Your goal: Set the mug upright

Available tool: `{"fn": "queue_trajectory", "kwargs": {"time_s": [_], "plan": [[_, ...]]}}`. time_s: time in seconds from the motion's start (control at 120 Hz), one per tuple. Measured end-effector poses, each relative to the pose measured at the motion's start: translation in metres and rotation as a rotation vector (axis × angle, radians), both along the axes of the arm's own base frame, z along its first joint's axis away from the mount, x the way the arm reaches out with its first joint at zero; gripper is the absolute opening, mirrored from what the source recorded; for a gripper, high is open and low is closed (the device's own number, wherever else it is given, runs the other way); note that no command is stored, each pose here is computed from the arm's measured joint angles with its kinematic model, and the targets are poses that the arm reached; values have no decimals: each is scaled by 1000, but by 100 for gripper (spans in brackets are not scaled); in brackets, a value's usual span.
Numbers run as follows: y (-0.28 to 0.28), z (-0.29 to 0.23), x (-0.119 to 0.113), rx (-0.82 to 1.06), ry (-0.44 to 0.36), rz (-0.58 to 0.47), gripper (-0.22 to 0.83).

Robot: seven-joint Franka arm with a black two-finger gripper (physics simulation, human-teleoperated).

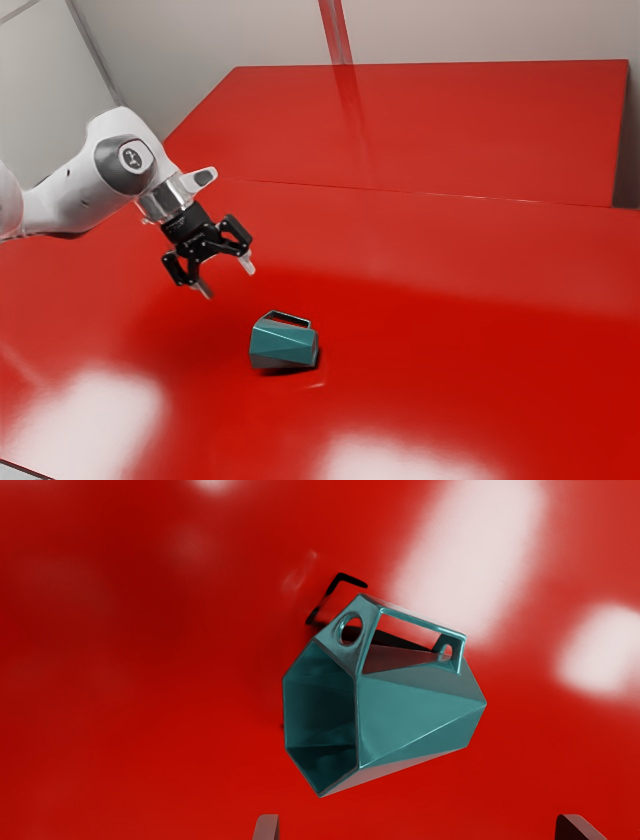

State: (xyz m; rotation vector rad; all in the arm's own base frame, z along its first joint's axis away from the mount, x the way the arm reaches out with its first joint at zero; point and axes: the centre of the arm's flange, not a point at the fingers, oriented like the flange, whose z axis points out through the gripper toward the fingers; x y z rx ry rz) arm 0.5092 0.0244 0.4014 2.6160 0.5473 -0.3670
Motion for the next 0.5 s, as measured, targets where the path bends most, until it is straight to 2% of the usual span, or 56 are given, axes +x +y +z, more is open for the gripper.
{"fn": "queue_trajectory", "kwargs": {"time_s": [0.217,0.5], "plan": [[-7,-50,-9,-62,101,62,62],[-14,-96,-1,-145,182,144,61]]}}
